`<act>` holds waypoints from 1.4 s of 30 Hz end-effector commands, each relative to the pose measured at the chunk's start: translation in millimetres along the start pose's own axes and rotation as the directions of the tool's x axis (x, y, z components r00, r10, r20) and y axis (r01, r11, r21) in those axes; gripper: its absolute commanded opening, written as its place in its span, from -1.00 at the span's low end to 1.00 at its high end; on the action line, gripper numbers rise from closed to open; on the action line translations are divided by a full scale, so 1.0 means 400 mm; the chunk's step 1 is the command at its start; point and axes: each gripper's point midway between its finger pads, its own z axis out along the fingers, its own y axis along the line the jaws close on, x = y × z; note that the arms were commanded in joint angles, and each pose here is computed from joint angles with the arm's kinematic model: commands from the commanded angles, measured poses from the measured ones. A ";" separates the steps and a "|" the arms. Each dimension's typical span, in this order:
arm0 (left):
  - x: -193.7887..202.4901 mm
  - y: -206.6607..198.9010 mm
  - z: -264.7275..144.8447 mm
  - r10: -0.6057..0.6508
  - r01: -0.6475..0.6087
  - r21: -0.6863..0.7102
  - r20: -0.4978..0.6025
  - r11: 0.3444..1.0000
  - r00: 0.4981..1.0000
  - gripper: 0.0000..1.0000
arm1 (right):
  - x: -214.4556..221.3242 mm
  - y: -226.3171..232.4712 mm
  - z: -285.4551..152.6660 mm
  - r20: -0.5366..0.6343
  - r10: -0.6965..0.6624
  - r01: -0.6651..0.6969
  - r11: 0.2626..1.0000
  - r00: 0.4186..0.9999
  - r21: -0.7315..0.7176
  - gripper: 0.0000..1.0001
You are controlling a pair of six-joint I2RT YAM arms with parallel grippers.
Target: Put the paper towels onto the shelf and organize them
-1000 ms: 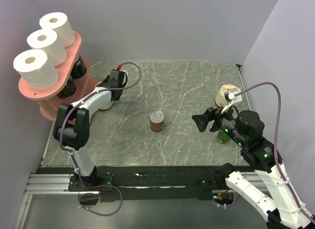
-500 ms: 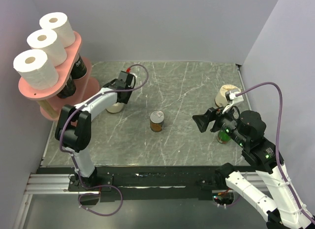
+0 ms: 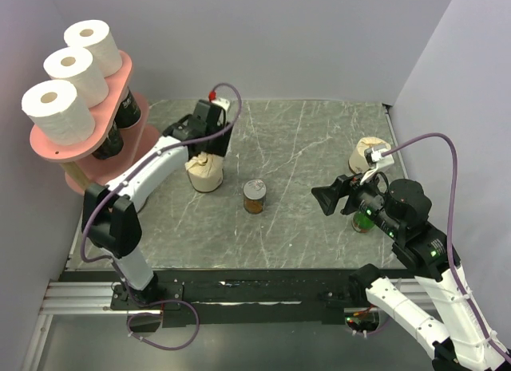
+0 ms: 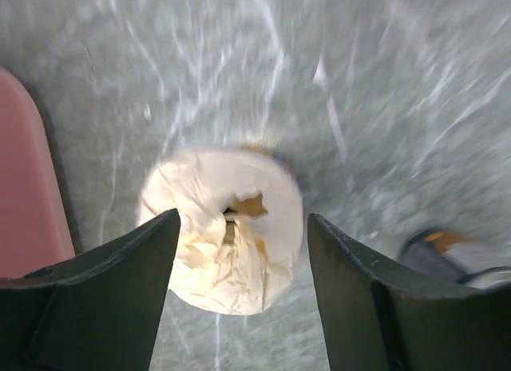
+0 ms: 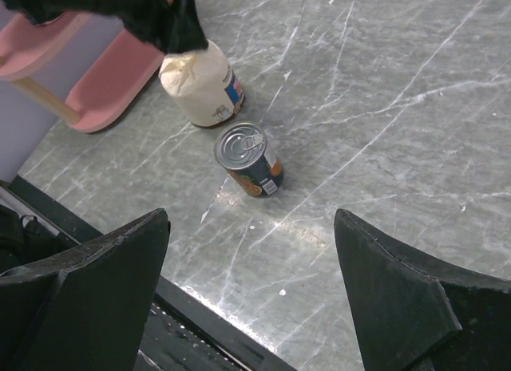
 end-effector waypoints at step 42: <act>-0.078 -0.029 -0.063 -0.194 0.188 0.100 0.055 0.977 0.980 0.17 | -0.040 0.028 -0.007 0.048 0.020 -0.018 0.999 0.999 -0.044 0.76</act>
